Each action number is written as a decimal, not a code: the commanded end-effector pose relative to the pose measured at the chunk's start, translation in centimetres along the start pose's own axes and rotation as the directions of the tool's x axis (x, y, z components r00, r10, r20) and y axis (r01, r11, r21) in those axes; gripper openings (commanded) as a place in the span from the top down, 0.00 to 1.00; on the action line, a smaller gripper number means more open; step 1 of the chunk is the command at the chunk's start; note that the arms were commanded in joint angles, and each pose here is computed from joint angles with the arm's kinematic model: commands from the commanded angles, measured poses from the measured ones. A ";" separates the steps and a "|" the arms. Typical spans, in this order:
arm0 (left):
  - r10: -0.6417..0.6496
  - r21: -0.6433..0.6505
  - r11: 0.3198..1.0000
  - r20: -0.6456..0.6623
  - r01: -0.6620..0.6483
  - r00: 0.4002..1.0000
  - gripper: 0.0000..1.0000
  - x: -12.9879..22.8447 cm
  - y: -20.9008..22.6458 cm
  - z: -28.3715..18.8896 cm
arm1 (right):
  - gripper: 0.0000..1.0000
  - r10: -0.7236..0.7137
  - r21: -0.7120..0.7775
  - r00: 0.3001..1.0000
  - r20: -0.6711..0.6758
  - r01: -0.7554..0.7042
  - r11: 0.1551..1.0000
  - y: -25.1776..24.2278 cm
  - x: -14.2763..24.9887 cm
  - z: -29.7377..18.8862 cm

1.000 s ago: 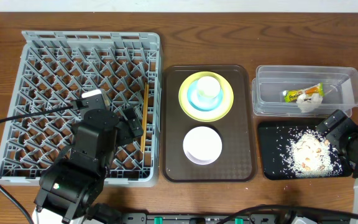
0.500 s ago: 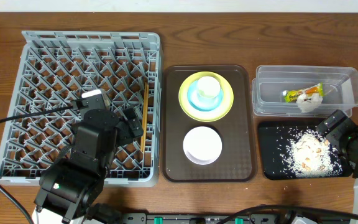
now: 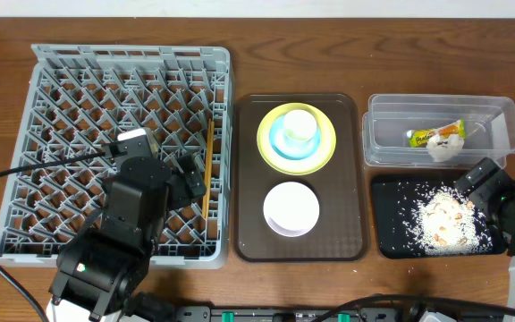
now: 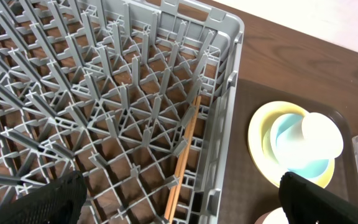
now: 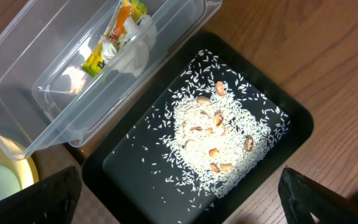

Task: Sort waste into correct bins and load items into the dishwasher
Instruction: 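Move the left gripper from the rack to the white cup, then grasp the white cup from the blue bowl with the left gripper, then lift the white cup and carry it over the dish rack, then lower the white cup into the dish rack with the left gripper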

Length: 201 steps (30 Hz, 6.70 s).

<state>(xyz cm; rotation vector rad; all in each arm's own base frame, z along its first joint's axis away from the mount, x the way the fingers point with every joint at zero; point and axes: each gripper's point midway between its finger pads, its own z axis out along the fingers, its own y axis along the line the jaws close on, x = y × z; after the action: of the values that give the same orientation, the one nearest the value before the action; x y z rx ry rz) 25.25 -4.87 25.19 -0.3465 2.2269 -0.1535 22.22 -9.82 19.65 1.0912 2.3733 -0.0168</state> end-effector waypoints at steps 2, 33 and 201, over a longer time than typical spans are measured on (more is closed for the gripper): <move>-0.026 0.023 0.999 0.060 0.024 0.998 0.00 -1.6 -0.6 -0.2 | 0.01 -0.006 0.007 1.000 0.014 0.006 1.000 -0.2 -0.4 -0.3; 0.366 0.406 0.900 -0.503 -0.159 0.783 0.02 -0.5 -19.7 4.0 | 0.01 -0.006 0.007 1.000 0.014 0.006 1.000 -0.2 -0.4 -0.3; -0.104 0.343 0.594 -0.864 0.728 0.492 0.92 9.8 3.0 7.3 | 0.01 -0.006 0.008 1.000 0.015 0.006 1.000 -0.2 -0.4 -0.3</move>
<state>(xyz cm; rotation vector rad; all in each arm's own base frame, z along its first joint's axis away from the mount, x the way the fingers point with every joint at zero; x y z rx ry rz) 25.43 -6.48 14.37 -0.5315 2.5240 -1.8386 22.19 -9.89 19.63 1.0936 2.3733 -0.0216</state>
